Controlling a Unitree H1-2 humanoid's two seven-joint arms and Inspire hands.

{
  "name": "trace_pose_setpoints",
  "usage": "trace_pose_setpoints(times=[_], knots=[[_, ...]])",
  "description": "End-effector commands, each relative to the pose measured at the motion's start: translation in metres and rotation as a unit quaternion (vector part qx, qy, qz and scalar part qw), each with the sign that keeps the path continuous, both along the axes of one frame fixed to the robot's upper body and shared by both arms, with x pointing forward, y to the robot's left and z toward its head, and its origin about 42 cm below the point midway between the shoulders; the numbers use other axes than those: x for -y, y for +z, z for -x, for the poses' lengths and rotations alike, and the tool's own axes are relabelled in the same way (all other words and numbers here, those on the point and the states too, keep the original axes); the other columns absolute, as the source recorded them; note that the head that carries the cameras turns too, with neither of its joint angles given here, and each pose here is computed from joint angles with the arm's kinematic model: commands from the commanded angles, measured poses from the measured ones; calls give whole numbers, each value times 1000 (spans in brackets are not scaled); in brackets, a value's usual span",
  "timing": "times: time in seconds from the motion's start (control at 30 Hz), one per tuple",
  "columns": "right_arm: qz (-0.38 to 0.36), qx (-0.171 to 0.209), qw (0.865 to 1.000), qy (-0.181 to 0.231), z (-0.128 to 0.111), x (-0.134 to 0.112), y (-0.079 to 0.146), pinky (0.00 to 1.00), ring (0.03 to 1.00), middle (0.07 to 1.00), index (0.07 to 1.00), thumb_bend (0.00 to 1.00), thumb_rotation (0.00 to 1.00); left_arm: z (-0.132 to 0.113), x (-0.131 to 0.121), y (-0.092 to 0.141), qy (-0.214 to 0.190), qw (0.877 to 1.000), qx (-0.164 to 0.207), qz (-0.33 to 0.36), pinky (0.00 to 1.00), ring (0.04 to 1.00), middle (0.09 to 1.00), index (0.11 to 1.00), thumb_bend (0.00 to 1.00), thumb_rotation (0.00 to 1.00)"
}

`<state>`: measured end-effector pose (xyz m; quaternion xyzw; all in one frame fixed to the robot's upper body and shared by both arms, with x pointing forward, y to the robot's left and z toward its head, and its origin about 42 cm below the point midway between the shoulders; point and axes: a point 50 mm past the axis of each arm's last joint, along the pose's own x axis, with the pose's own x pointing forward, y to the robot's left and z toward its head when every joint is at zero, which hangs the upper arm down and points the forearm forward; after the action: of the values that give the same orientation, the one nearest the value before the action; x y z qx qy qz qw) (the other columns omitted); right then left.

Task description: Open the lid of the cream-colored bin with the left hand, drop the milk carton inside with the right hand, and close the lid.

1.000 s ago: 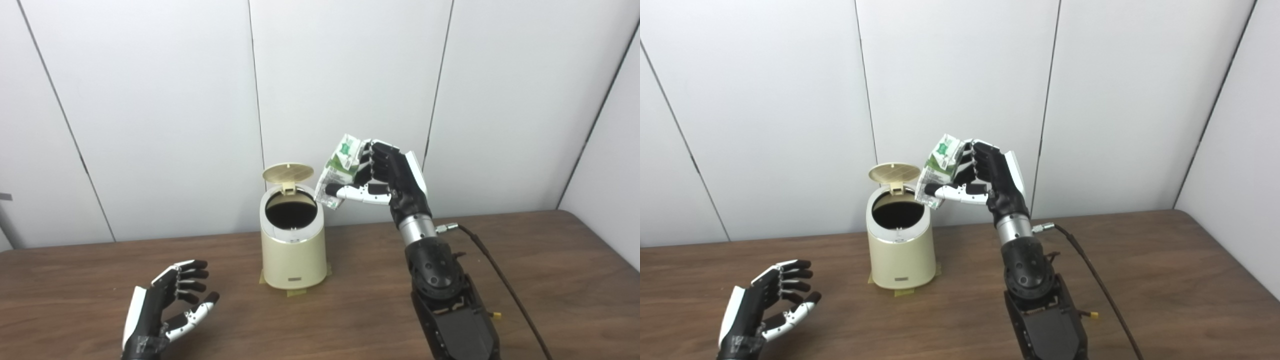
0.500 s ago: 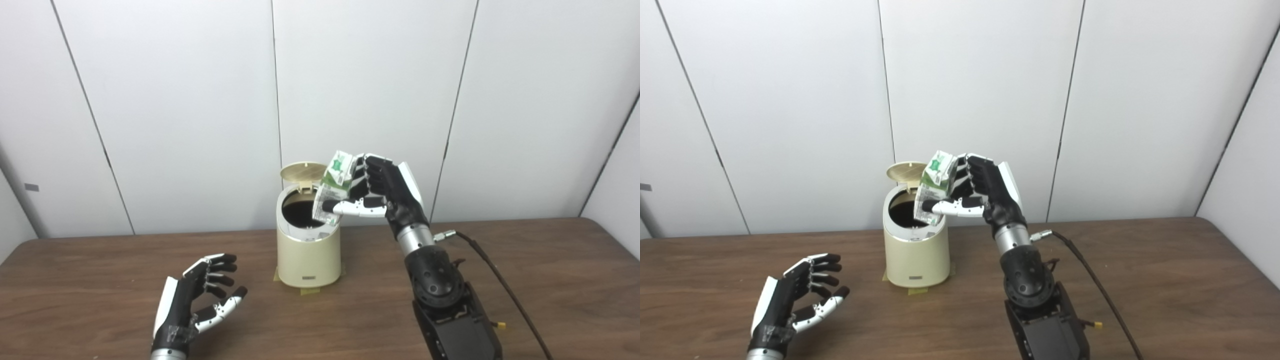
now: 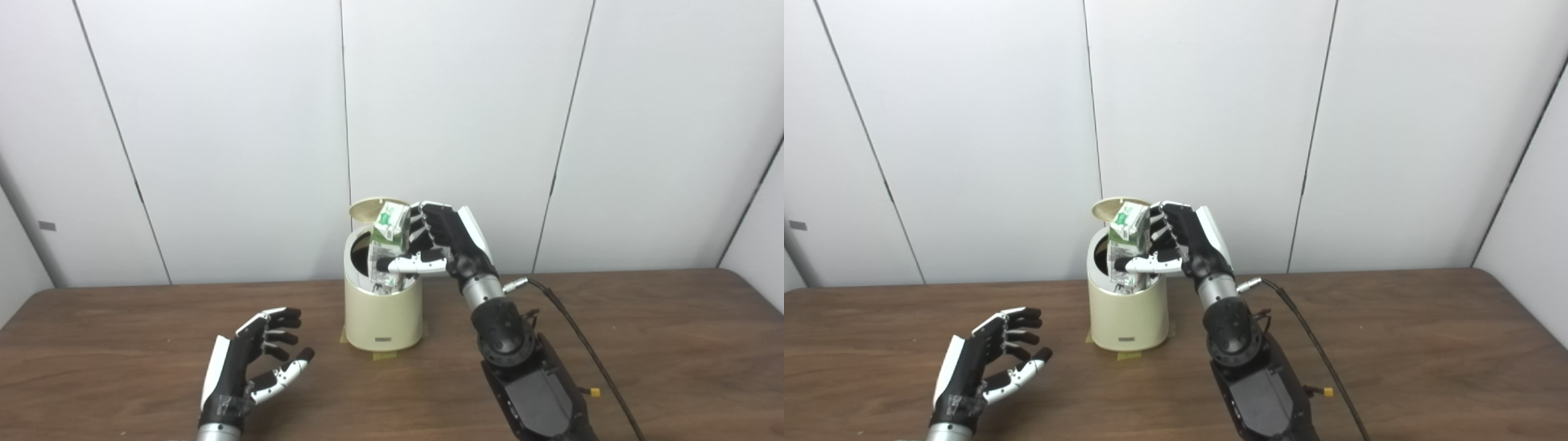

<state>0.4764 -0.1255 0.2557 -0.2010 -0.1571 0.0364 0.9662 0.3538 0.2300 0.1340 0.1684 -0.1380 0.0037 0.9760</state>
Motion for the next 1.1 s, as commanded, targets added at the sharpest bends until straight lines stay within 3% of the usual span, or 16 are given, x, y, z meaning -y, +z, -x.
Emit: trace_pose_setpoints(times=[0.0, 0.43, 1.07], knots=[[-8, 83, 996, 10, -10, -8, 43, 284, 327, 428, 529, 521, 0, -4, 7, 16, 0, 999, 32, 5, 517, 624, 693, 694, 555, 0], [6, 99, 995, -3, -23, -7, 48, 291, 330, 425, 531, 520, 0, -4, 7, 15, -3, 999, 32, 4, 517, 627, 694, 696, 549, 0], [15, 165, 986, -10, -28, -3, 40, 293, 330, 425, 531, 519, 0, -1, 7, 13, -8, 1000, 30, 5, 513, 625, 698, 694, 548, 0]])
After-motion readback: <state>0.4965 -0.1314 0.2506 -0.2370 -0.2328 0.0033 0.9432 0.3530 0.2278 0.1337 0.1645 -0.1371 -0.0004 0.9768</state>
